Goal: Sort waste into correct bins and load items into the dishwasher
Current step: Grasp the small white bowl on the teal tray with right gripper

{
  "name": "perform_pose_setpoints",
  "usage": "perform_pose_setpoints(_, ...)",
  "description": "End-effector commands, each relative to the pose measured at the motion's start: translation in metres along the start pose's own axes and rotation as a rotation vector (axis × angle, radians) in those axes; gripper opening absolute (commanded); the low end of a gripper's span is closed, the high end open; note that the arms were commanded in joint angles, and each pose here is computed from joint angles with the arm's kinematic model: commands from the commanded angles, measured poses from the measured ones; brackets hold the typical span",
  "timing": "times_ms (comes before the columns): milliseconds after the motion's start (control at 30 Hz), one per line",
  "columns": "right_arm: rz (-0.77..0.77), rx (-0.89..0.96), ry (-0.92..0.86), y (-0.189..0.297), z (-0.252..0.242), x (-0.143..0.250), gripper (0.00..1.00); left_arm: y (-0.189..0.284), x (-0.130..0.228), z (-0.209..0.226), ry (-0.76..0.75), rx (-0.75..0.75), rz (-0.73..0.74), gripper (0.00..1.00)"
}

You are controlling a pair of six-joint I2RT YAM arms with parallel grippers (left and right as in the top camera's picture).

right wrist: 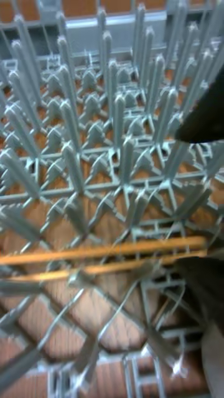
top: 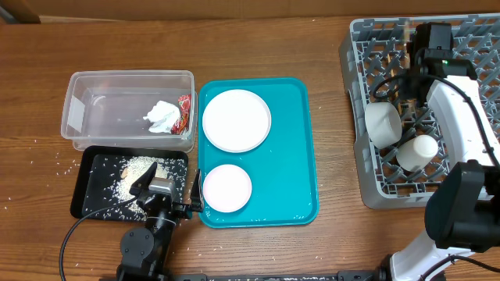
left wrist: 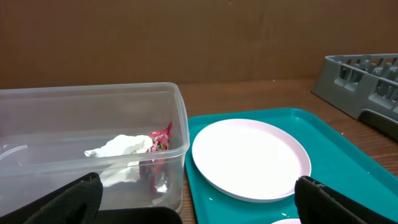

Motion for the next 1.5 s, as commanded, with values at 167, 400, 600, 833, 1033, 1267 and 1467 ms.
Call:
perform_pose_setpoints(167,-0.002,-0.243,-0.145,0.059,0.040,0.009,0.78,0.000,0.000,0.001,-0.018,-0.005,-0.007,1.00)
perform_pose_setpoints(400,-0.174,-0.852,0.073,0.183,0.126,0.021,1.00,0.000,0.000,0.001,-0.018,-0.005,-0.007,1.00)
perform_pose_setpoints(600,-0.054,-1.096,0.110,0.221,0.216,0.046,0.93,0.000,0.000,0.001,-0.018,-0.005,-0.007,1.00)
perform_pose_setpoints(833,0.237,-0.948,0.113,0.203,0.283,0.101,0.67,0.000,0.000,0.001,-0.018,-0.005,-0.007,1.00)
perform_pose_setpoints(1033,0.329,-0.745,0.056,0.165,0.310,0.136,0.60,0.000,0.000,0.001,-0.018,-0.005,-0.007,1.00)
perform_pose_setpoints(1267,0.443,-0.809,0.047,0.137,0.330,0.163,0.44,0.000,0.000,0.001,-0.018,-0.005,-0.007,1.00)
perform_pose_setpoints(1467,0.421,-0.771,0.035,0.133,0.328,0.162,0.23,0.000,0.000,0.001,-0.018,-0.005,-0.007,1.00)
Point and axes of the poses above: each gripper's point midway between its finger pads, its own y axis back along the fingers, its own z axis along the line the jaws close on, x = y × z, the point moved 8 cm from there along y, back along the fingers, and after that the axes turned 2 degrees about y, right-handed, at the moved point
